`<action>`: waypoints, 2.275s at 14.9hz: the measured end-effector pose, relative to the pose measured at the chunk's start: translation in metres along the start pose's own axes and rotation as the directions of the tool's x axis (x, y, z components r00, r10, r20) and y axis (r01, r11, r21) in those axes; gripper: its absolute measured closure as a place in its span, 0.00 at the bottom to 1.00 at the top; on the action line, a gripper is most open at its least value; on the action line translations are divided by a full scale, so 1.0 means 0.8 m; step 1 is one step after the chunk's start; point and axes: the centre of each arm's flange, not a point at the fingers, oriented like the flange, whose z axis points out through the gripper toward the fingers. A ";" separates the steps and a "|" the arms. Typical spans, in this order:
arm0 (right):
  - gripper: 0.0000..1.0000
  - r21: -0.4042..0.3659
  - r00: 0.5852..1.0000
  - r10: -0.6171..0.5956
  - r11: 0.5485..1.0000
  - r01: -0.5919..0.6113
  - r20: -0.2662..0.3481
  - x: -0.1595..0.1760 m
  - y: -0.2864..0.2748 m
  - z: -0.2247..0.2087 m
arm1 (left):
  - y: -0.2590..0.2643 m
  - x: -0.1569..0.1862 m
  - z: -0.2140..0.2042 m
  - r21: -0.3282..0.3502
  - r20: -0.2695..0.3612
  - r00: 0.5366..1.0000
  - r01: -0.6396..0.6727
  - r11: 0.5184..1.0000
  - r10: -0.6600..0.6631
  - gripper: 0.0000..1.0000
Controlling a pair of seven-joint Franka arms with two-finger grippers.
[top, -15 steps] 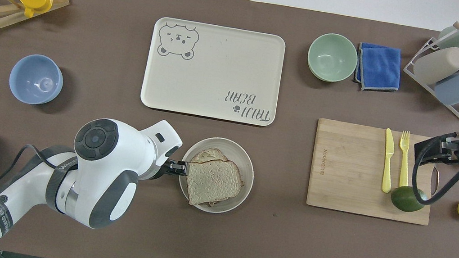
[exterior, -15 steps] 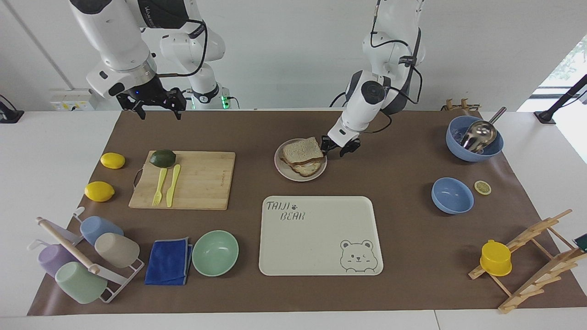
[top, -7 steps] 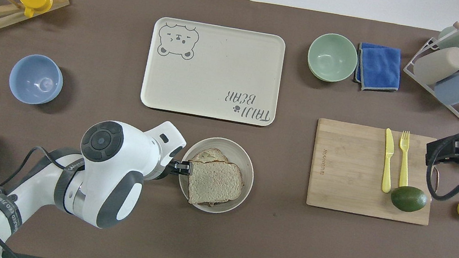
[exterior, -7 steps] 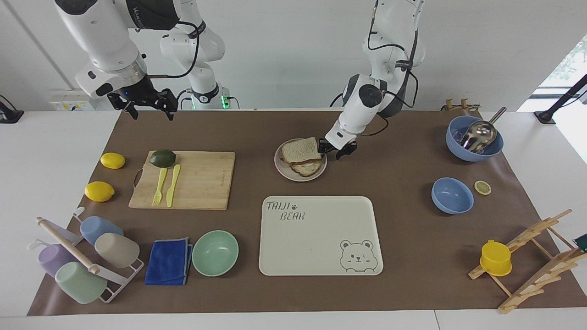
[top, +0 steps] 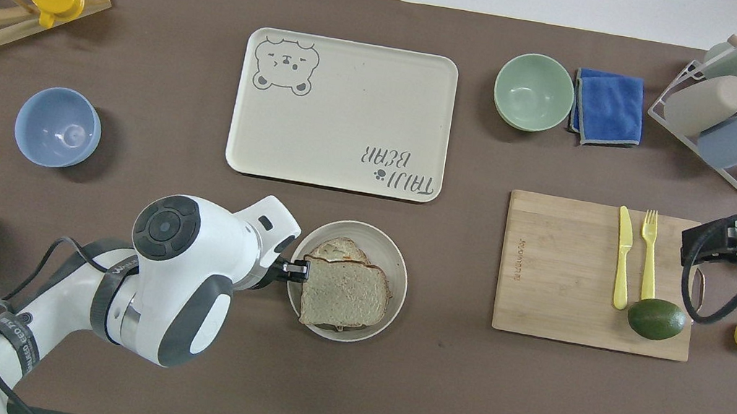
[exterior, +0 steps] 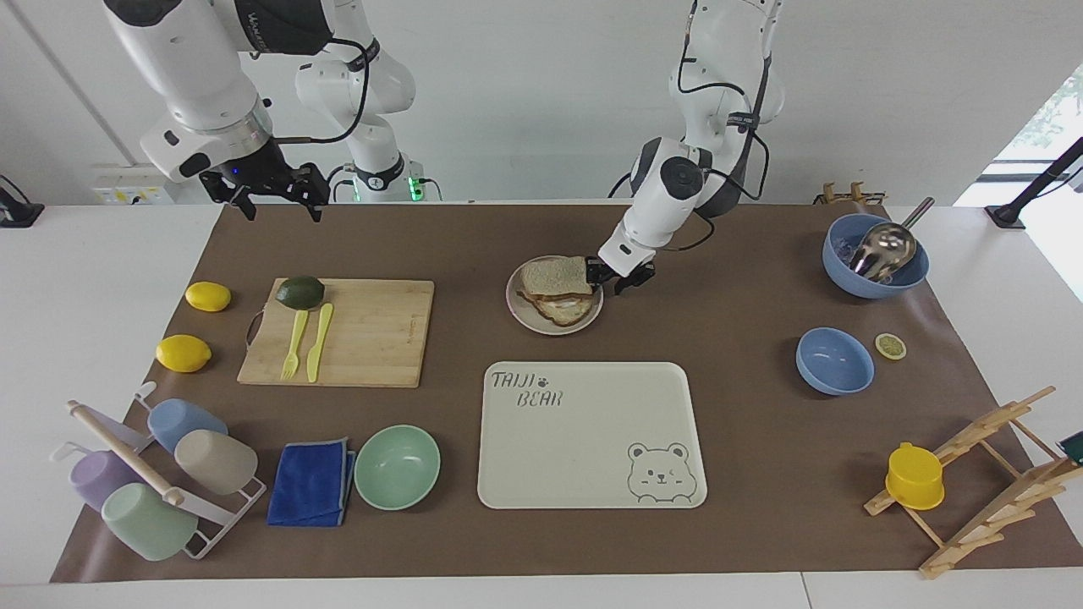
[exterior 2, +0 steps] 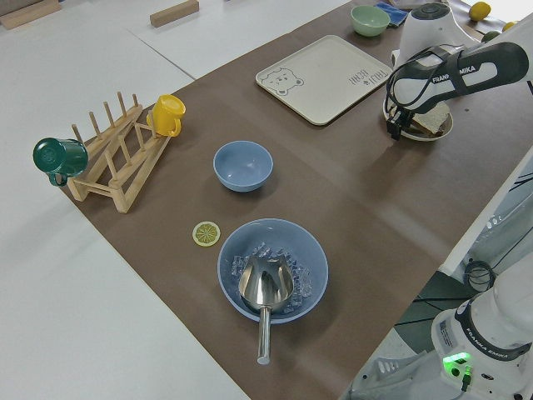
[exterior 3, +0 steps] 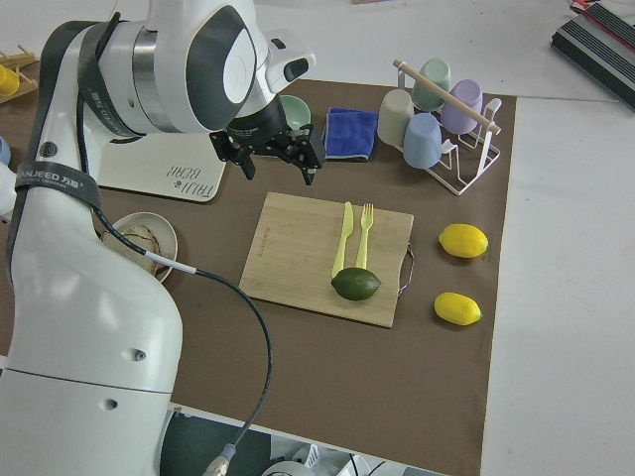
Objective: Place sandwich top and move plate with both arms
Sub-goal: 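Grasp the plate rim with the left gripper while the right gripper retracts, then slide the sandwich plate onto the bear tray with the left gripper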
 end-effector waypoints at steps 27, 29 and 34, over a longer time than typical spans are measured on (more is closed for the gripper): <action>0.00 0.001 1.000 0.004 1.000 -0.004 -0.002 0.000 0.005 -0.001 | -0.014 0.014 0.003 -0.018 0.003 1.000 -0.003 1.000 0.003 0.96; 0.00 0.001 1.000 0.004 1.000 -0.004 -0.002 0.000 0.005 -0.001 | -0.022 0.024 -0.009 -0.036 0.025 1.000 0.003 0.999 -0.002 0.96; 0.00 0.001 1.000 0.002 1.000 -0.002 -0.002 -0.001 0.003 -0.001 | -0.035 0.060 -0.069 -0.084 0.074 0.997 0.019 0.996 -0.013 0.96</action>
